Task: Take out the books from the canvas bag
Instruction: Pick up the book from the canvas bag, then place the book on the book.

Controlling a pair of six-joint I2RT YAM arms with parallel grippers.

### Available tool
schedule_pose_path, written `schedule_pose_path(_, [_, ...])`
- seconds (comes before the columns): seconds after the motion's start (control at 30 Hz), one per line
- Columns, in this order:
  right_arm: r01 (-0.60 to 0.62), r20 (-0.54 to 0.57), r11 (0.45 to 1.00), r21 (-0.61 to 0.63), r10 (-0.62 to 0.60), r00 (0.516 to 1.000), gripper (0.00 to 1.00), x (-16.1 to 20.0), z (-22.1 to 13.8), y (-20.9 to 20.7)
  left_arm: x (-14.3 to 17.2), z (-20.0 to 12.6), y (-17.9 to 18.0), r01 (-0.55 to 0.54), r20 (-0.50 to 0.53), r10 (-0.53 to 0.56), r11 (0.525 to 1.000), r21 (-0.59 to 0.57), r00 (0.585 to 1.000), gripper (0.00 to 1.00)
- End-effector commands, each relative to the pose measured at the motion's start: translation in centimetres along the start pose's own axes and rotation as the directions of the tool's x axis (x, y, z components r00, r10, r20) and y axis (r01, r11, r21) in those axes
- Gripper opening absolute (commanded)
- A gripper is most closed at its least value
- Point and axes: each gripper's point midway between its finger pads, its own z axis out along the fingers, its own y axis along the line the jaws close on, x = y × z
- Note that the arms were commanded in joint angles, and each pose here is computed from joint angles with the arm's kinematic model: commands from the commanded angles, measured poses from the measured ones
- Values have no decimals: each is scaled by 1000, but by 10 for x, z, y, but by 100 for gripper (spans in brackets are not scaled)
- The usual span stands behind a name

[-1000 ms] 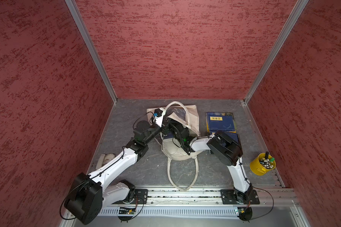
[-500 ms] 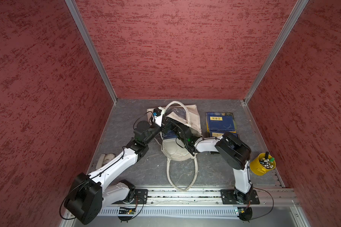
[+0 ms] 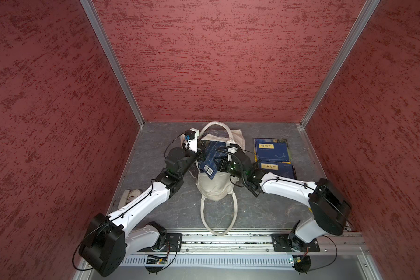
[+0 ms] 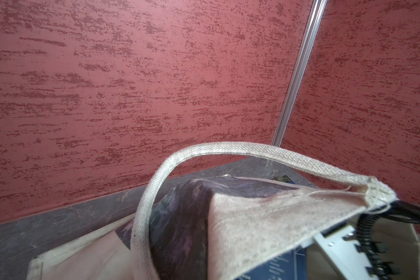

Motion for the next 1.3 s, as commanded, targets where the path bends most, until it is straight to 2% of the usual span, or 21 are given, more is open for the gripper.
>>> schedule_pose_path(0.0, [200, 51, 975, -93, -196, 979, 0, -25, -36, 36, -25, 1, 12, 40, 58, -36, 997, -73, 998, 0])
schedule_pose_path(0.2, [315, 59, 945, -87, -311, 949, 0, -28, -71, 40, -24, 2, 19, 53, 58, -47, 993, -109, 997, 0])
schedule_pose_path(0.3, [365, 77, 915, -174, -356, 931, 0, -24, -88, 54, -23, 2, 22, 55, 53, -49, 990, -126, 997, 0])
schedule_pose_path(0.5, [412, 90, 883, -225, -402, 911, 0, -23, -108, 64, -22, 3, 32, 68, 50, -61, 982, -175, 997, 0])
schedule_pose_path(0.57, [426, 133, 868, -255, -405, 905, 0, -26, -122, 69, -22, 2, 35, 71, 52, -63, 980, -187, 997, 0])
schedule_pose_path(0.67, [419, 233, 884, -208, -371, 899, 0, -45, -146, 63, -24, 2, 36, 88, 57, -78, 978, -191, 995, 0])
schedule_pose_path(0.7, [359, 307, 926, -121, -309, 900, 0, -66, -154, 51, -23, 2, 36, 90, 52, -82, 977, -191, 995, 0])
schedule_pose_path(0.83, [250, 465, 968, -37, -205, 861, 0, -101, -185, 35, -20, 4, 37, 90, 40, -84, 977, -195, 996, 0])
schedule_pose_path(0.93, [93, 608, 994, 50, -104, 787, 0, -126, -216, 6, -19, 4, 39, 87, 35, -82, 976, -200, 996, 0])
schedule_pose_path(1.07, [-99, 722, 990, 104, -7, 692, 0, -141, -246, -40, -17, 4, 39, 81, 25, -78, 975, -205, 997, 0])
schedule_pose_path(1.13, [-137, 731, 985, 109, 14, 682, 0, -144, -247, -54, -18, 4, 39, 81, 27, -77, 976, -202, 997, 0])
schedule_pose_path(1.27, [-237, 689, 964, 123, 88, 719, 0, -137, -227, -95, -18, 4, 39, 81, 24, -78, 976, -201, 997, 0])
